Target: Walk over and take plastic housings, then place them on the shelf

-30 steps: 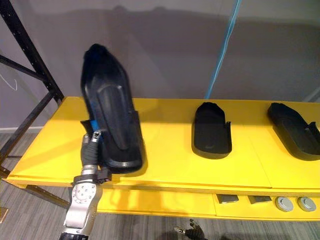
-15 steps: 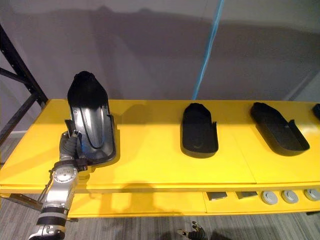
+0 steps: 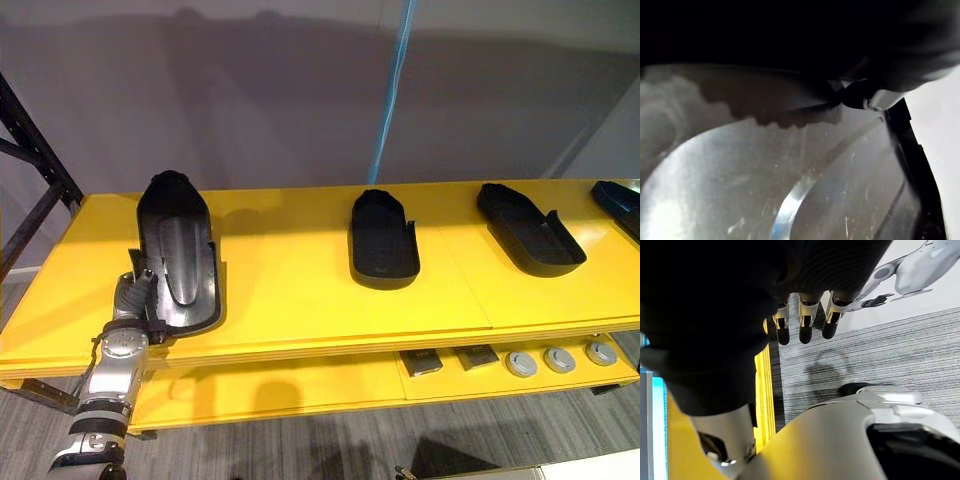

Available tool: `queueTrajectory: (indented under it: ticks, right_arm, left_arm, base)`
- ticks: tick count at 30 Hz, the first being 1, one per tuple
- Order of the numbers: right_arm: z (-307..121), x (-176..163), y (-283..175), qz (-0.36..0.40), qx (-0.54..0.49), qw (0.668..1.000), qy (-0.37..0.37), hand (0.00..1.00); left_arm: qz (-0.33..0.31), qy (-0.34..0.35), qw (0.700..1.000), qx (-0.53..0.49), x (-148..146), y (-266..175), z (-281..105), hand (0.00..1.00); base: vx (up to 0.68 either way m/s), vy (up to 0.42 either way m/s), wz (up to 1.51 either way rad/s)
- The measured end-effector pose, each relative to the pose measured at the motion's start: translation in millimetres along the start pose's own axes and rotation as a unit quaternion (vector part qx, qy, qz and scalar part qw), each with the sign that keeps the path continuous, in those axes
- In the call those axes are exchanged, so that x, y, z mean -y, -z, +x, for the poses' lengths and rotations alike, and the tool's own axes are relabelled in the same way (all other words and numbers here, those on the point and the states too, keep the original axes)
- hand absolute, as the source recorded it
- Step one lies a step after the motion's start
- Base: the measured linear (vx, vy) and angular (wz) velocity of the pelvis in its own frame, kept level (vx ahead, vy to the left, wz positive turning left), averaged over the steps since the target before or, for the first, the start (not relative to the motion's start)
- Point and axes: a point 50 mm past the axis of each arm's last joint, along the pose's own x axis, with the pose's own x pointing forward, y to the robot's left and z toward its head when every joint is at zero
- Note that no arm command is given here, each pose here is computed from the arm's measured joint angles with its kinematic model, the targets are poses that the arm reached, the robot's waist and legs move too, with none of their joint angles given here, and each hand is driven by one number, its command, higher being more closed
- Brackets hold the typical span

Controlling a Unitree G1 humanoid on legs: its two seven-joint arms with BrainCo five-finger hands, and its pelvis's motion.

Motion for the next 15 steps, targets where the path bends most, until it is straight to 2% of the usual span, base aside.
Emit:
queueTrajectory:
  ticks: [4, 5, 9, 15]
  right_arm:
    - [0, 0, 0, -0.001, 0.000, 1.000, 0.000, 0.00]
    - [0, 1, 0, -0.002, 0.000, 1.000, 0.000, 0.00]
    - [0, 0, -2, -0.002, 0.004, 1.000, 0.000, 0.00]
    - [1, -2, -7, -0.011, 0.016, 1.000, -0.006, 0.00]
  left_arm:
    - [-0.004, -0.015, 1.000, -0.001, -7, -3, 6, 1.00]
    - [-0.001, -0.019, 1.000, -0.003, -10, -5, 11, 0.00]
    - [0.035, -0.039, 0.999, 0.008, -26, -15, 22, 0.00]
    - [0.037, -0.038, 0.998, 0.024, -27, -29, 30, 0.00]
  base:
    - [0.08, 0.003, 0.00]
    - [0.08, -0.002, -0.01]
    - [0.05, -0.002, -0.09]
    - [-0.03, 0.015, -0.05]
